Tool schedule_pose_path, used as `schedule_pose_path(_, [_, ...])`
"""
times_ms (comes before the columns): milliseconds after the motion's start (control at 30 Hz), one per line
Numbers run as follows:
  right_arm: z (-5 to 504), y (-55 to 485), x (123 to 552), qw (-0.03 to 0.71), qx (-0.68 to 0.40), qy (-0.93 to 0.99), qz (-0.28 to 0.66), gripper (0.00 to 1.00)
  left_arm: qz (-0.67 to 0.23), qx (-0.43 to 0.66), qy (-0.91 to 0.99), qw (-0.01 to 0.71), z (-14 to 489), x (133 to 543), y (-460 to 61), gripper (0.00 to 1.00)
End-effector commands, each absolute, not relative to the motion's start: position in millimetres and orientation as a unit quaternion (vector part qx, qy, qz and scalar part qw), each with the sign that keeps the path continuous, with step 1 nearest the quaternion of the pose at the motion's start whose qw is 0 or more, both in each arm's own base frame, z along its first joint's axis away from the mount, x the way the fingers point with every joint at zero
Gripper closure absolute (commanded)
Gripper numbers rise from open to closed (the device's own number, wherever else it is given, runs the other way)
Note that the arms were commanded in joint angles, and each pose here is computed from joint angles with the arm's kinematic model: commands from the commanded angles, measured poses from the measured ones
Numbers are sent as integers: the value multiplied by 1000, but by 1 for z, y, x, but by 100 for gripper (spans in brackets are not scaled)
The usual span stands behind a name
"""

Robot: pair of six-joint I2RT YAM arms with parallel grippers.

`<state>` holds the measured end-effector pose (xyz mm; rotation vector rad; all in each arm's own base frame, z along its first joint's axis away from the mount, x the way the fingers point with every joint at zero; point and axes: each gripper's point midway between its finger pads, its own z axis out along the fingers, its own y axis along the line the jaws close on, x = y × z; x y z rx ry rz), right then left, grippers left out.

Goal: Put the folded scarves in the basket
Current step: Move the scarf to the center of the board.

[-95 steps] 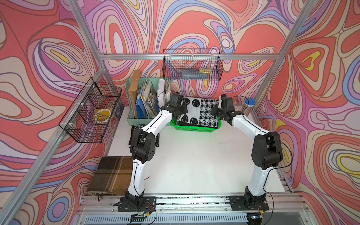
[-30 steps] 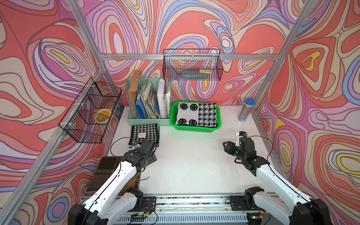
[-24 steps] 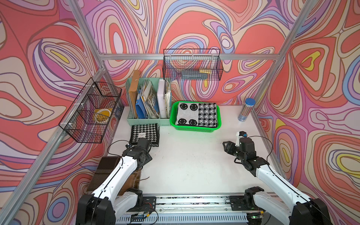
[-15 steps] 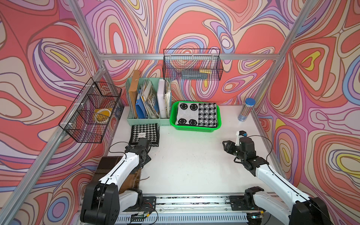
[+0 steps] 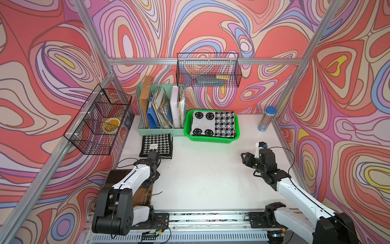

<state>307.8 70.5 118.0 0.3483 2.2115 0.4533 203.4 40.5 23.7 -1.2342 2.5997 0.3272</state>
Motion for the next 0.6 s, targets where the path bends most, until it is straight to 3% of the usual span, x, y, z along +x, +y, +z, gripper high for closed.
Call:
schedule_pose_path(0, [125,66,310,425,140,878,171,44,76,-423,894,123,19,210,31,80])
schedule_pose_path(67, [125,67,310,425,140,878,172,44,67,-419,896,128,21,211,29,97])
schedule_pose_path(100, [125,67,310,424,139,878,172,44,67,-419,896,130,22,211,29,100])
schedule_pose_path(333, [125,67,310,424,140,878,173,44,3,-410,902,135,32,214,10,100])
schedule_pose_path(567, [122,67,311,420,139,880,171,44,-164,-400,890,146,47,230,-47,100])
